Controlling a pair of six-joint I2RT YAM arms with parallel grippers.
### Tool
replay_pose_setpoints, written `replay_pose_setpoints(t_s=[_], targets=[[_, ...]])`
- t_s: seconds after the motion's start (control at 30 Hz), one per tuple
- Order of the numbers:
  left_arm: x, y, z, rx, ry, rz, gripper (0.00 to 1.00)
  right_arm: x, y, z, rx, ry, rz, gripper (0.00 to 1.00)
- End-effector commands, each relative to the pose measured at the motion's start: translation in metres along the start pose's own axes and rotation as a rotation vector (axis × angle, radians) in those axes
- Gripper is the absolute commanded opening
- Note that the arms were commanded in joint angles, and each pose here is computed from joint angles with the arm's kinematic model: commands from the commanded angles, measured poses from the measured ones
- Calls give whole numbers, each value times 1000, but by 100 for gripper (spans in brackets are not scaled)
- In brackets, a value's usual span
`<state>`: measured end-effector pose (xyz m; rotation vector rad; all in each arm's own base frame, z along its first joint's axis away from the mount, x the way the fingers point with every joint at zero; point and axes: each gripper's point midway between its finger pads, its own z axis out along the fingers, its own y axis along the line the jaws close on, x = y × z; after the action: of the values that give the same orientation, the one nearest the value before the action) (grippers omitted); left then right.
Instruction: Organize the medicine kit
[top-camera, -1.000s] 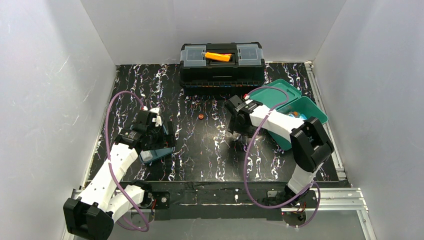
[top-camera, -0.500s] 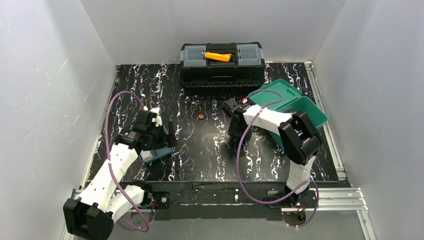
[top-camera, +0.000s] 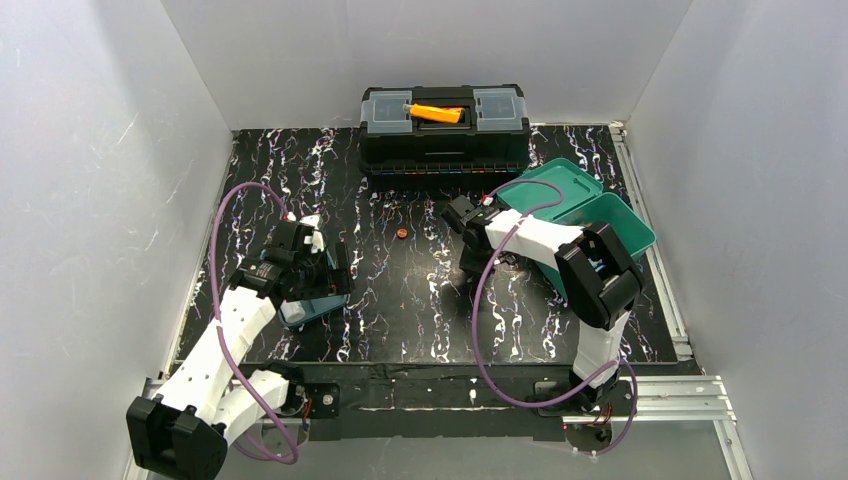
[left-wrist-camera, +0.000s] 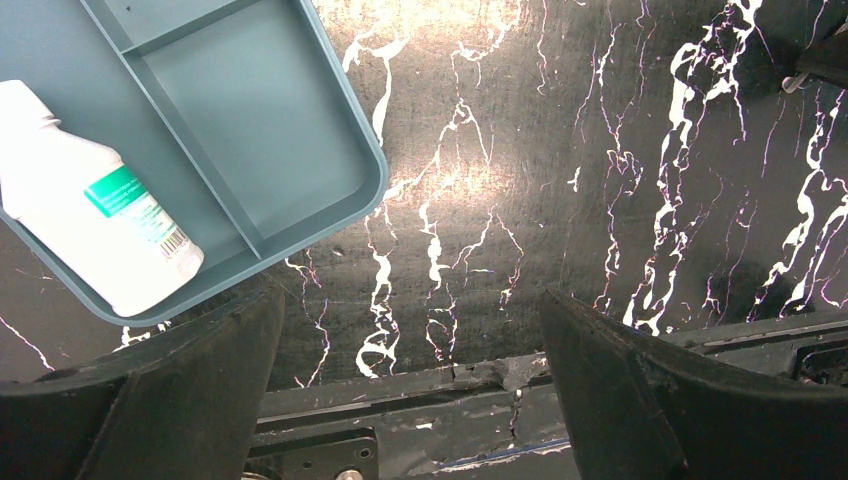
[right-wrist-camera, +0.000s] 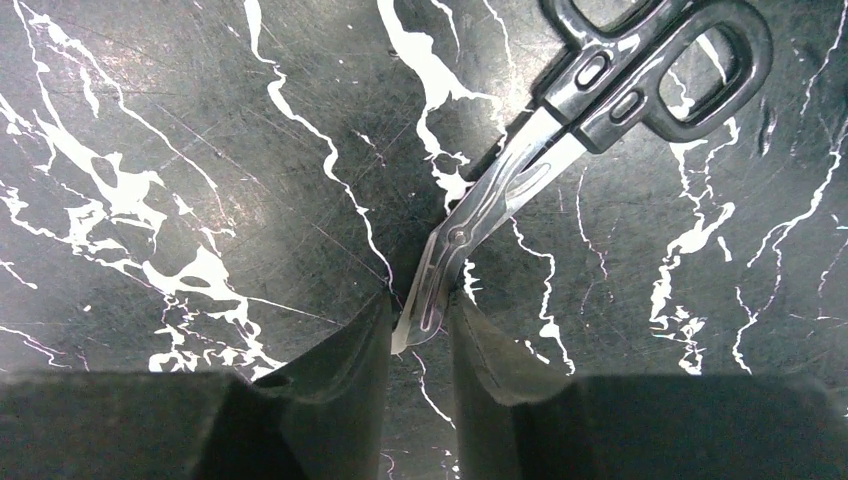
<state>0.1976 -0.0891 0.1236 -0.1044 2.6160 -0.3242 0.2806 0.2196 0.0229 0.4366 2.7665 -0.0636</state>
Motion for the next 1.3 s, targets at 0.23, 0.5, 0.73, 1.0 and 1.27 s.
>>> replay_pose_setpoints(t_s=[0.23, 0.5, 0.73, 1.0, 1.27], targets=[[-4, -3, -6, 10, -13, 15, 99, 25, -4, 1, -8, 35, -46, 14], [-4, -1, -6, -1, -14, 14, 99, 58, -13, -12, -45, 74, -114, 7], [-6, -2, -9, -3, -16, 14, 99, 99, -14, -28, -126, 117, -213, 6], [4, -14, -18, 43, 92, 3, 99, 147, -13, -39, -166, 153, -428, 5], [-3, -15, -30, 56, 44, 30, 100, 182, -9, -51, -234, 192, -502, 5]])
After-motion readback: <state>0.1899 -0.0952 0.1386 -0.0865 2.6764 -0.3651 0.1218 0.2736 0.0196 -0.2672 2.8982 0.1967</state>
